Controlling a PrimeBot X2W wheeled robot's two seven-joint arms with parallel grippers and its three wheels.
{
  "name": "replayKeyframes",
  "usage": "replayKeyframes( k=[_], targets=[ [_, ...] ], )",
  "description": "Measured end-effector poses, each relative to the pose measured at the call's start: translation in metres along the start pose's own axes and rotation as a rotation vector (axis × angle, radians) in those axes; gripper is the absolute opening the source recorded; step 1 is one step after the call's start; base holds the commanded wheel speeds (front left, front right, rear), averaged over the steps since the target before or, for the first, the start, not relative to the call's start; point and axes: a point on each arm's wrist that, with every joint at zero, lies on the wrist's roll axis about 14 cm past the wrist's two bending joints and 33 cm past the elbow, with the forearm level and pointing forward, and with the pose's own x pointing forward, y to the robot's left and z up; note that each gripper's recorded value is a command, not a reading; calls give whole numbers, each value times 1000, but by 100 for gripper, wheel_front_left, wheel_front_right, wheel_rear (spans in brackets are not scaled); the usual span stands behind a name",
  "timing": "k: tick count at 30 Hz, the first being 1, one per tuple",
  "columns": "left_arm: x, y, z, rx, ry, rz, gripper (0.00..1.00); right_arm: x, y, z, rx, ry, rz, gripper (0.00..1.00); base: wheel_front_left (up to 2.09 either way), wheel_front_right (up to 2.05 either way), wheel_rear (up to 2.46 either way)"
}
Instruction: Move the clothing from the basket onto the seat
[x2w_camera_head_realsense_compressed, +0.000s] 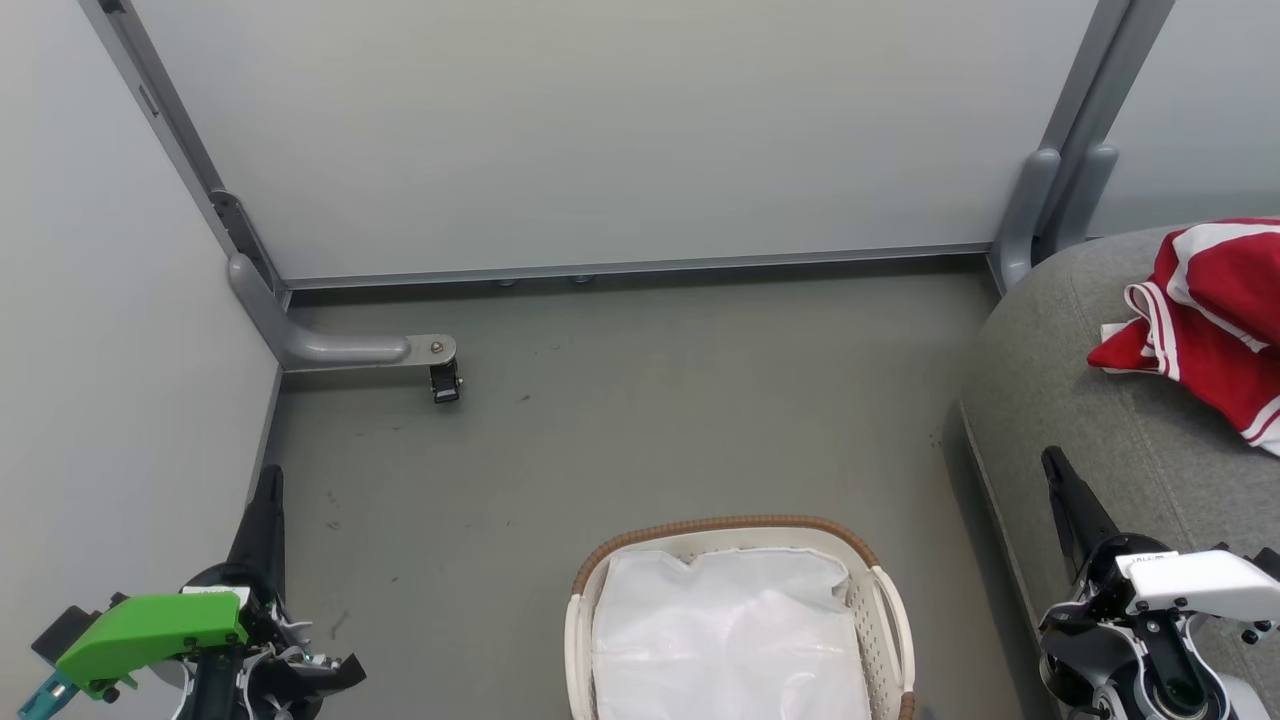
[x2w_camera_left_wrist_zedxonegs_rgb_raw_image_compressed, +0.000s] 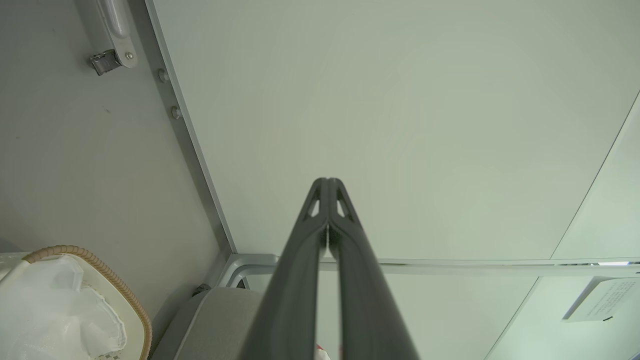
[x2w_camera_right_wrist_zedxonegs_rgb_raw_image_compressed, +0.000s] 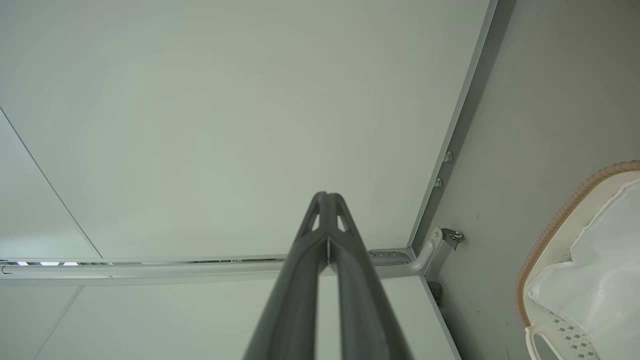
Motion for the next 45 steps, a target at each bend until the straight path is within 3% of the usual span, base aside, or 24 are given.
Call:
replayKeyframes(
  k=[45],
  targets=[
    [0,0,0,0,0,0,0,0,0,0,1,1,0,0,0,0,0]
  ],
)
